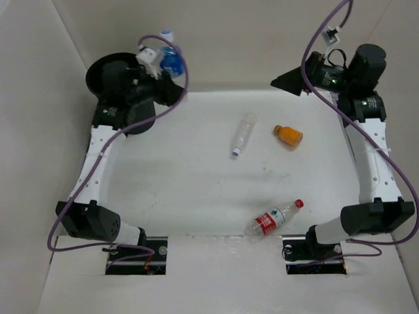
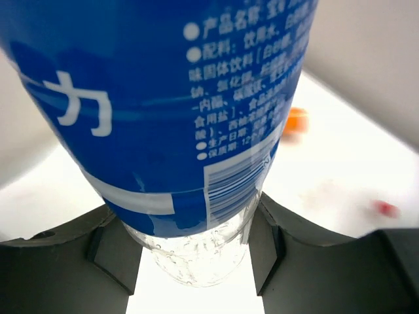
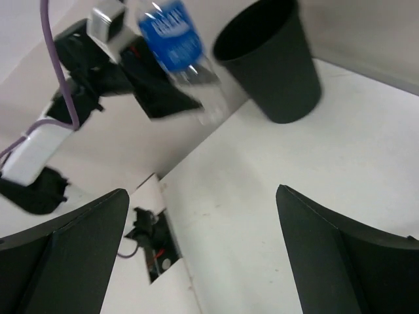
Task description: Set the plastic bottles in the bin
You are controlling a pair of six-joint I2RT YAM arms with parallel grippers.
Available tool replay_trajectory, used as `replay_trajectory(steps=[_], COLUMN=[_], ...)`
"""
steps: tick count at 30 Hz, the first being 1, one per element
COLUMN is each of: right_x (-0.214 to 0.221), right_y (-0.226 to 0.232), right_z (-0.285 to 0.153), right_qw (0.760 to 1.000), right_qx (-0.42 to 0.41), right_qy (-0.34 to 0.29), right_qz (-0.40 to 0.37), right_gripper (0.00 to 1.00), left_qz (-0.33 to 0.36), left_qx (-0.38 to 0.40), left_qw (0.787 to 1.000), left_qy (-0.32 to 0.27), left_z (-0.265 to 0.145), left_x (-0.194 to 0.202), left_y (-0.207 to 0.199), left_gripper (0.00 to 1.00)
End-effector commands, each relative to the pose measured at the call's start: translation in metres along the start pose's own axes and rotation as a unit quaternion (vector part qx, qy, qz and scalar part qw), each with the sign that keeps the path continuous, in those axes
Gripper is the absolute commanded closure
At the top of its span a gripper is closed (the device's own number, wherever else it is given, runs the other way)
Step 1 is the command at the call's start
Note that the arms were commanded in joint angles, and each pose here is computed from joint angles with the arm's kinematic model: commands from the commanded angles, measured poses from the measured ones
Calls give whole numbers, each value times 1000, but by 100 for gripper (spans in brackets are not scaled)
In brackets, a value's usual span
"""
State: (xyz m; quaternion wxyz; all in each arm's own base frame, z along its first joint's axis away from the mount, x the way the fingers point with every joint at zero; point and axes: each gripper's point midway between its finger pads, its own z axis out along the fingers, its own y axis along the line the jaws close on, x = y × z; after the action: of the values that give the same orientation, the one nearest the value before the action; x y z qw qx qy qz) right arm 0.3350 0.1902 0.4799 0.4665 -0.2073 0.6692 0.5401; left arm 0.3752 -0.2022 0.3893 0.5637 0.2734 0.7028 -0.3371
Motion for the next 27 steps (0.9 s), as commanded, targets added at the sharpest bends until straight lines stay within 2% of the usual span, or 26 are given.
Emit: replay_trajectory(steps=[1, 4, 7, 13, 16, 18, 19, 21, 22, 27], right_x=[-12, 0, 12, 32, 47, 59, 65, 73, 76, 108], right_y=[14, 2, 3, 26, 28, 30, 31, 31, 27, -28], right_z=[-31, -46, -57, -77, -89, -95, -98, -102, -104, -116], right_qw=[997, 996, 996, 994, 993, 992, 992, 990, 988, 966], right_qx=[16, 42, 55, 73, 93, 105, 111, 128, 141, 255], right_qy=[-39, -45, -48, -56, -55, -48, -43, -37, -36, -3], right_qz=[-69, -58, -53, -51, -46, -42, -43, -49, -54, -52], right_gripper=[0, 0, 0, 0, 0, 0, 0, 0, 0, 0], left_qz=[110, 136, 153, 170, 170, 167, 165, 167, 169, 198], left_qx=[-92, -169, -221, -298, -326, -342, -350, -362, -366, -386], left_qw=[987, 972, 958, 936, 927, 922, 920, 915, 913, 893], left_qy=[-69, -91, -104, -85, -75, -68, -64, -66, -69, -117], left_z=[-54, -91, -115, -127, -126, -127, -128, -131, -132, -150], left_x=[-70, -92, -96, -62, -46, -37, -34, -34, -37, -92], left_y=[58, 118, 164, 259, 298, 320, 328, 335, 336, 311], left_gripper=[100, 100, 100, 99, 92, 80, 67, 14, 0, 0])
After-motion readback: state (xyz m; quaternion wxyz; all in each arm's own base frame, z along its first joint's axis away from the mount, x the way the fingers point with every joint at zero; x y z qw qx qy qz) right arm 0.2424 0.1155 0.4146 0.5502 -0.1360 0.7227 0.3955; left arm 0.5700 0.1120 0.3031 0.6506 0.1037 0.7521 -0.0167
